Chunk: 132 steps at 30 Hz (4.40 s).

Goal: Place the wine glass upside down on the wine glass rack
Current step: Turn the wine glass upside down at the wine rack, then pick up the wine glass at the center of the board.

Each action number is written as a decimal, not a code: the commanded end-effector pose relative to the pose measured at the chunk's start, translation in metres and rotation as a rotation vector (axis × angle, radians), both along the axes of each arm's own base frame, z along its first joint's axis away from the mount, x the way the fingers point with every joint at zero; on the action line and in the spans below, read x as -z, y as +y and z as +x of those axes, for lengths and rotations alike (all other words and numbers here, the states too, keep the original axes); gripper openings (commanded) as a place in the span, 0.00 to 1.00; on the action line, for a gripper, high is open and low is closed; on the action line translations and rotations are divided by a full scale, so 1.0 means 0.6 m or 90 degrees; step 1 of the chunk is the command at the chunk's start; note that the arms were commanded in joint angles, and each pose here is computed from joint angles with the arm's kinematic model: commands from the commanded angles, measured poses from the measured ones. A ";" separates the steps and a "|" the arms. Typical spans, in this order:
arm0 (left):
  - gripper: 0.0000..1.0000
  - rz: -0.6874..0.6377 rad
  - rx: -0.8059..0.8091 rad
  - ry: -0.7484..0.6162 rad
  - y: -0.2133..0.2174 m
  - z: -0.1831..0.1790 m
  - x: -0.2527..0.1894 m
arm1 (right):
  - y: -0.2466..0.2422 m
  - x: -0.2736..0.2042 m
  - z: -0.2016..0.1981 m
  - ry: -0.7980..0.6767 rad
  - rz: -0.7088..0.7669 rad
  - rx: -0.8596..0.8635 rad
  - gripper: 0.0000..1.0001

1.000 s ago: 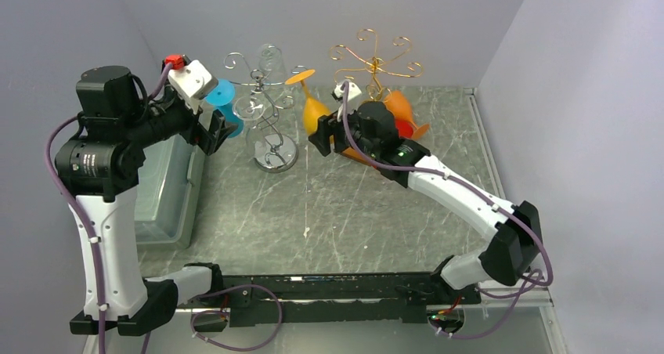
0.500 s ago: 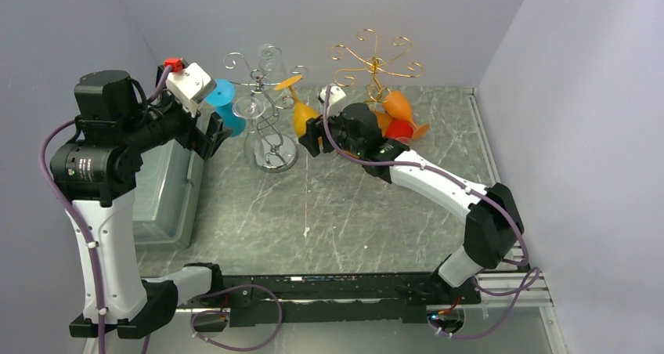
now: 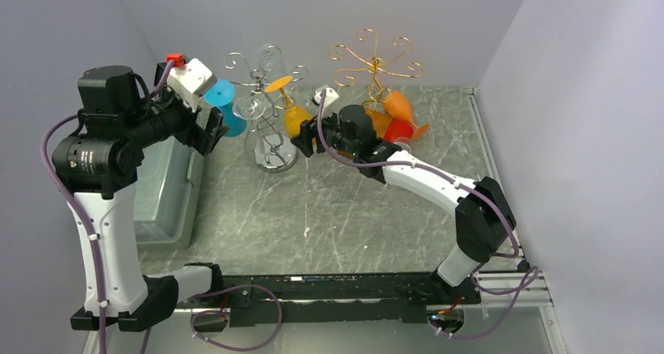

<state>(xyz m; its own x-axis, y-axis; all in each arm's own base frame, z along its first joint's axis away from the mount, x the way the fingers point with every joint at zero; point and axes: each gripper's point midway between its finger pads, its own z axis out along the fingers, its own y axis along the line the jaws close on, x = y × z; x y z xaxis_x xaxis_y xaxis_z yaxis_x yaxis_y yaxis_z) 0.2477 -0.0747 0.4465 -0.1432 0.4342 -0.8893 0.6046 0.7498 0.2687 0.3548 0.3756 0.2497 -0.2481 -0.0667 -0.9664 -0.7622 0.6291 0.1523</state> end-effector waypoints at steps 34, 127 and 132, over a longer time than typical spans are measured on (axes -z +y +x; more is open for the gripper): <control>0.96 0.030 -0.068 -0.007 0.031 0.017 0.002 | -0.009 -0.041 -0.054 -0.080 0.242 -0.013 0.53; 0.99 0.012 0.015 0.076 -0.003 0.005 0.062 | -0.478 0.102 -0.043 0.274 -0.136 0.525 0.43; 0.99 0.016 0.019 0.078 -0.004 0.004 0.067 | -0.474 0.118 -0.036 0.292 -0.143 0.522 0.40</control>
<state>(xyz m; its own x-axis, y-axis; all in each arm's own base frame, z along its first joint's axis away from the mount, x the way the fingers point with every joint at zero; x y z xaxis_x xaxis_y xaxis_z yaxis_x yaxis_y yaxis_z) 0.2561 -0.0730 0.3988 -0.2841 0.4558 -0.8435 0.6412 0.7444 0.1863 0.3315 0.0943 0.1946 -0.6117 0.1254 -0.7811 0.0097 0.9885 0.1511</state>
